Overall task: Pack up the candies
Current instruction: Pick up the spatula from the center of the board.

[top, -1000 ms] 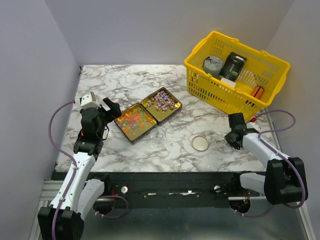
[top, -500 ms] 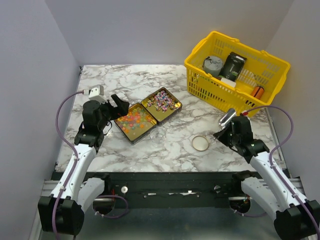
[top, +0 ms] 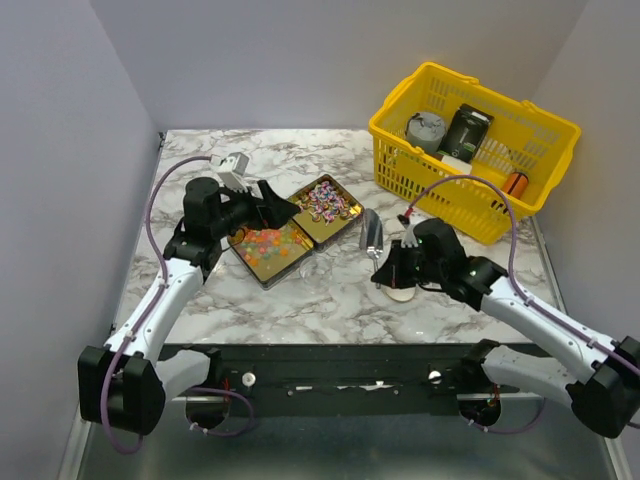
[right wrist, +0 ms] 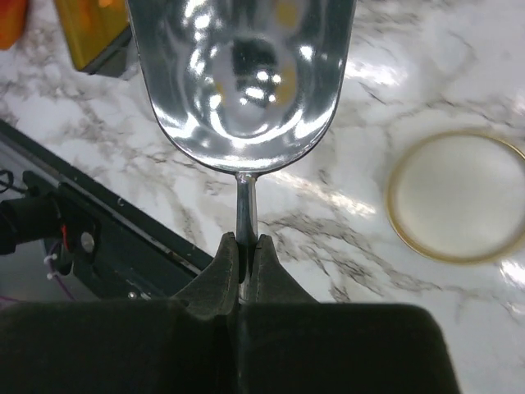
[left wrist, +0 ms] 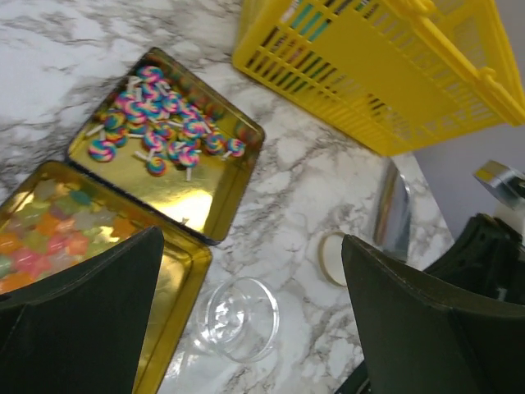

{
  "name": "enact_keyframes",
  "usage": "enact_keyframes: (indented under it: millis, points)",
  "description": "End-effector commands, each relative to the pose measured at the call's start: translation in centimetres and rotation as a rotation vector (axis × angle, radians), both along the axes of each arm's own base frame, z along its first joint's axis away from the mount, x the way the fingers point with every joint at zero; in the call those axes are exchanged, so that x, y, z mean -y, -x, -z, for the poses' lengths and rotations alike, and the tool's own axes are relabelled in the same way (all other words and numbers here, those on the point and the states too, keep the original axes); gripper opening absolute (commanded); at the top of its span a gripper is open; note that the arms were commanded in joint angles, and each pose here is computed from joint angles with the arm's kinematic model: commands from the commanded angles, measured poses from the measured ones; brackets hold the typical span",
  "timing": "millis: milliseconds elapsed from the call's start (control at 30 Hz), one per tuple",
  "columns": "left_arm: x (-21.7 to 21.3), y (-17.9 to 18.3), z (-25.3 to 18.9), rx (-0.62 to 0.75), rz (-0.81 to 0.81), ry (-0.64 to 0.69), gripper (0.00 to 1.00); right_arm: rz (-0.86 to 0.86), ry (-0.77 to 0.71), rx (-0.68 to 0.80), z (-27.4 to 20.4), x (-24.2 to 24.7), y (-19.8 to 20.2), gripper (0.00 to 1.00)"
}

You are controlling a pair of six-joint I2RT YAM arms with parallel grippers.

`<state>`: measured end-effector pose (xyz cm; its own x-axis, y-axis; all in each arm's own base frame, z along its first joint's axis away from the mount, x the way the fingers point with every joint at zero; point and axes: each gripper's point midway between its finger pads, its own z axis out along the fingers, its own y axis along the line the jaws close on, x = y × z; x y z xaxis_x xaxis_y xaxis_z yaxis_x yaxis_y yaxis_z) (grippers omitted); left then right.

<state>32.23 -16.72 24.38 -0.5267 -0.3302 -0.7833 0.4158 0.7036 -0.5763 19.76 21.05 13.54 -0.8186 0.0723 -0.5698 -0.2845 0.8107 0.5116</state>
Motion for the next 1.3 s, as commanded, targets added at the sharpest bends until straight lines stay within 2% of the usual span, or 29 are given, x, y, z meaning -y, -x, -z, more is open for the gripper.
enact_keyframes:
  millis: [0, 33, 100, 233, 400, 500, 633, 700, 833, 900, 933, 1000, 1033, 1067, 1267]
  points:
    - [4.8, 2.5, -3.2, 0.07, 0.262, 0.048, 0.99, -0.259, 0.018, 0.116, -2.8, -4.3, 0.0, 0.01]
    - [5.3, 2.7, -3.2, 0.07, 0.28, 0.049, 0.99, -0.305, 0.023, 0.163, -4.2, -5.2, -0.4, 0.01]
    - [6.8, 3.4, -3.6, 0.071, 0.352, 0.062, 0.99, -0.377, 0.062, 0.143, -3.6, -6.3, 0.4, 0.0]
    - [8.1, 3.8, -3.6, 0.038, 0.424, 0.068, 0.99, -0.483, 0.094, 0.192, -4.5, -7.8, 0.8, 0.01]
    - [8.6, 4.1, -3.5, 0.029, 0.472, 0.07, 0.99, -0.53, 0.152, 0.24, -5.5, -8.0, 0.9, 0.0]
    - [9.0, 4.5, -3.1, 0.012, 0.506, 0.075, 0.94, -0.504, 0.2, 0.26, -5.7, -7.5, 0.3, 0.0]
    - [9.2, 4.8, -1.7, -0.039, 0.529, 0.064, 0.71, -0.475, 0.214, 0.292, -6.4, -7.0, -0.2, 0.01]
    - [9.2, 4.9, -1.2, -0.064, 0.537, 0.062, 0.65, -0.473, 0.22, 0.297, -6.6, -6.7, -0.1, 0.01]
    - [9.1, 4.6, -0.5, -0.083, 0.534, 0.037, 0.43, -0.495, 0.227, 0.328, -7.0, -6.5, 0.0, 0.01]
    - [9.3, 4.4, -0.2, -0.107, 0.538, 0.033, 0.36, -0.508, 0.228, 0.34, -7.3, -6.3, 0.1, 0.01]
    - [9.4, 4.5, -0.2, -0.115, 0.547, 0.037, 0.26, -0.519, 0.23, 0.358, -7.6, -6.3, 0.2, 0.01]
    - [9.6, 4.6, -0.3, -0.142, 0.562, 0.045, 0.17, -0.524, 0.227, 0.379, -8.1, -6.3, 0.2, 0.01]
    - [9.9, 4.6, 0.1, -0.164, 0.566, 0.049, 0.05, -0.53, 0.225, 0.394, -8.5, -6.2, 0.2, 0.01]
    - [10.1, 4.7, -0.1, -0.186, 0.569, 0.066, 0.0, -0.535, 0.214, 0.409, -9.1, -6.4, 0.2, 0.01]
    - [10.8, 5.0, -0.5, -0.314, 0.563, 0.136, 0.0, -0.557, 0.147, 0.461, -11.5, -6.8, 0.8, 0.01]
